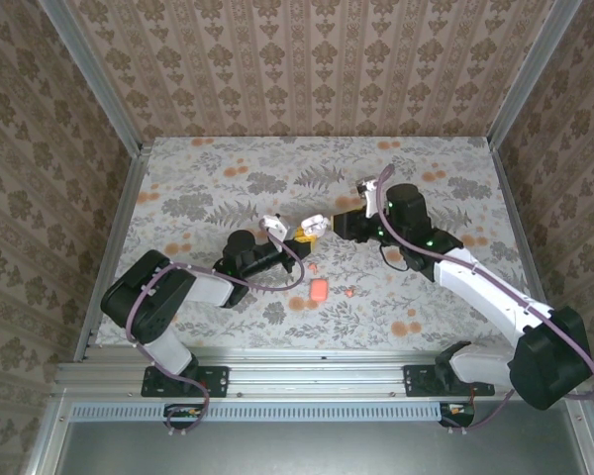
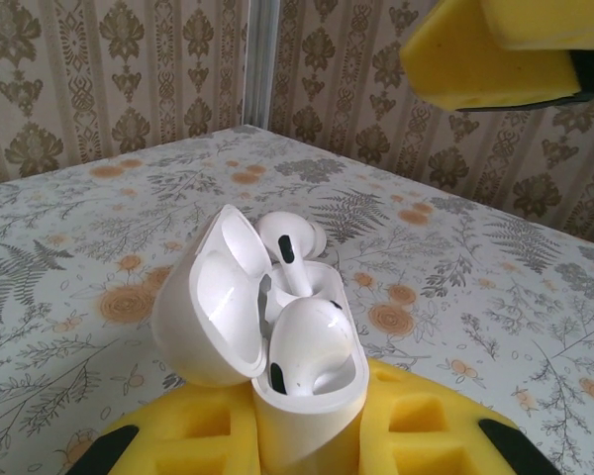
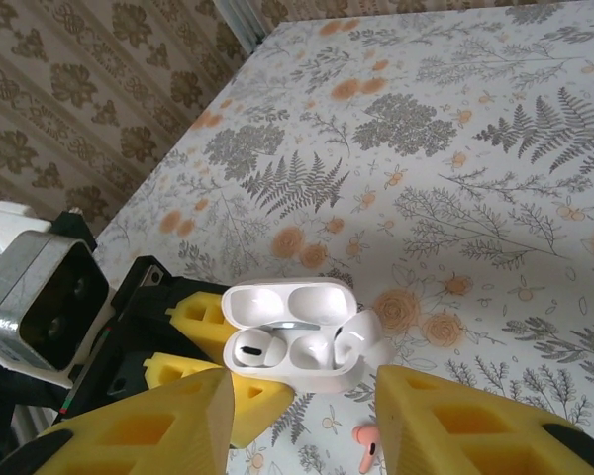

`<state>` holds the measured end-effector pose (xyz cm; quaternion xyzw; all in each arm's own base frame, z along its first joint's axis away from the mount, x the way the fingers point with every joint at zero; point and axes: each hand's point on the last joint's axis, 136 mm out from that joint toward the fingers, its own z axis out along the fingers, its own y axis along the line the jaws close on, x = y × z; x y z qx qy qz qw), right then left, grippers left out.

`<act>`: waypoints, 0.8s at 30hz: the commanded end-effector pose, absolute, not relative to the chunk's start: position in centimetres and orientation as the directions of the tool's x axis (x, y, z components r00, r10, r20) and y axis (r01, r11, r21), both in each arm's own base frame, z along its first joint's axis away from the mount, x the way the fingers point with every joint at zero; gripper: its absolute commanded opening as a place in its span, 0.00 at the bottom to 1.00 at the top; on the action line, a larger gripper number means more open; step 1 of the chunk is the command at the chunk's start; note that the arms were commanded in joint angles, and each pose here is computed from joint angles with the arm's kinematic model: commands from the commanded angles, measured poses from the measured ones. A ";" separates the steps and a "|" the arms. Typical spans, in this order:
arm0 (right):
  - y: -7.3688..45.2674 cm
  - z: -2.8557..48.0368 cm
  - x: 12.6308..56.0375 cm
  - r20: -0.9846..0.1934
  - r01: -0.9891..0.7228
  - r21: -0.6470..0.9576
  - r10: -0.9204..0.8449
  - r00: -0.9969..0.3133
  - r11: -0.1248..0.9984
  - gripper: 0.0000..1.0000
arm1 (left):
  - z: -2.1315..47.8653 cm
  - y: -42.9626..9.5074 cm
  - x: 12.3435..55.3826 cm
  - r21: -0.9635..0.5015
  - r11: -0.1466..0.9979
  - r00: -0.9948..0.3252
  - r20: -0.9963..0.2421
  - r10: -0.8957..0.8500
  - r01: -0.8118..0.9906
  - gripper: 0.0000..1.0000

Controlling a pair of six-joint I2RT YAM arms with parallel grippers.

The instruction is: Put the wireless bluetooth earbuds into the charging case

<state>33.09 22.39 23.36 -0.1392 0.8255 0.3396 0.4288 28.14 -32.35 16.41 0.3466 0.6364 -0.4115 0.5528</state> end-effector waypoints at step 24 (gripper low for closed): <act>20.1 24.2 27.5 -0.965 -0.854 0.059 -0.189 -0.181 0.517 0.84 | 21.5 -32.9 21.7 0.142 0.122 0.149 -0.988 -0.050 0.982 0.06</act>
